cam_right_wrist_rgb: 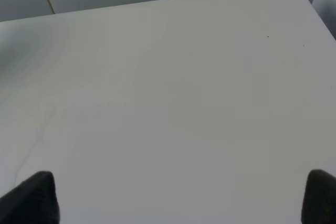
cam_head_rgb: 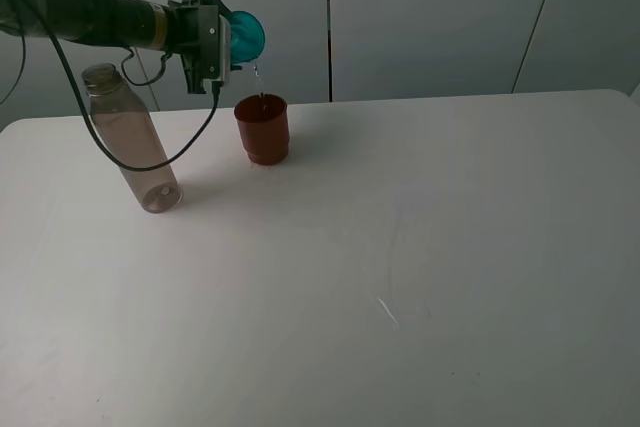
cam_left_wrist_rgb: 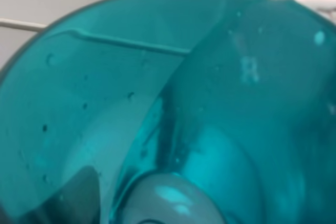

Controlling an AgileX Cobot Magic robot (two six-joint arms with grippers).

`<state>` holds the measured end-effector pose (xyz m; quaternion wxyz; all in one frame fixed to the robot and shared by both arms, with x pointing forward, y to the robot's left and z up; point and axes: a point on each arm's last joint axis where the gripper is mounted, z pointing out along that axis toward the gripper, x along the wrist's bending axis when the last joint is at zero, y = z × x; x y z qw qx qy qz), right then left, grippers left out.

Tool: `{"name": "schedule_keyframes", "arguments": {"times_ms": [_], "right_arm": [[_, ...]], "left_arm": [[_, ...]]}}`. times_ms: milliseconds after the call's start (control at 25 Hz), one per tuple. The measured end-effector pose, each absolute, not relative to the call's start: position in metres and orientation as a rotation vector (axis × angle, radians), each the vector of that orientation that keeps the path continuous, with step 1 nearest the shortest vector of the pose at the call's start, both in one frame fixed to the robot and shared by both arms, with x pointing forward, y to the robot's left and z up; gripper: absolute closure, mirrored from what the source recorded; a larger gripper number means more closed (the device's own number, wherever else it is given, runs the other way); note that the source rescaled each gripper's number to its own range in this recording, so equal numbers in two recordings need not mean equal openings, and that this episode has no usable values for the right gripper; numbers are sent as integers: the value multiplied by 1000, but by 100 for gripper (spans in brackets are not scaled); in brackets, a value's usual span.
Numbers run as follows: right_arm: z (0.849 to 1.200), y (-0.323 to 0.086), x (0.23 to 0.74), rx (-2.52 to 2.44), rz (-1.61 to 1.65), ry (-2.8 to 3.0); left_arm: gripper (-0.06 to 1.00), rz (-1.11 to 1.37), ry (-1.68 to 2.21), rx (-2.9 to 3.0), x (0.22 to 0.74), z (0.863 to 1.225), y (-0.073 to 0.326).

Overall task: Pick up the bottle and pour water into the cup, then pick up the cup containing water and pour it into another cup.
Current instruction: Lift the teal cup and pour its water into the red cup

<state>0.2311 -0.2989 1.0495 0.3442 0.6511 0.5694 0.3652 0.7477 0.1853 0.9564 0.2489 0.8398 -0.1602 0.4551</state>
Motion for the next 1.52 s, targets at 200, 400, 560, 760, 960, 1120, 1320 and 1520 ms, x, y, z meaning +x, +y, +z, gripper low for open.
{"name": "schedule_keyframes", "arguments": {"times_ms": [200, 400, 560, 760, 960, 1120, 1320, 1520], "right_arm": [[1049, -299, 231, 1691, 949, 1479], [1049, -299, 231, 1691, 949, 1479], [1049, -299, 231, 1691, 949, 1479], [1049, -299, 231, 1691, 949, 1479], [1049, -299, 231, 1691, 949, 1479], [1049, -299, 231, 1691, 949, 1479], [1049, -299, 231, 1691, 949, 1479], [1049, -299, 231, 1691, 949, 1479]], "left_arm": [[80, 1254, -436, 2296, 748, 956, 182], [80, 1259, -436, 2299, 748, 956, 183], [80, 1278, -445, 2310, 749, 956, 184], [80, 1278, -448, 2308, 749, 956, 184], [80, 1257, -465, 2291, 747, 956, 182], [80, 1252, -469, 2286, 747, 956, 181], [80, 1253, -475, 2285, 747, 956, 181], [80, 1261, -495, 2286, 747, 956, 181]]}}
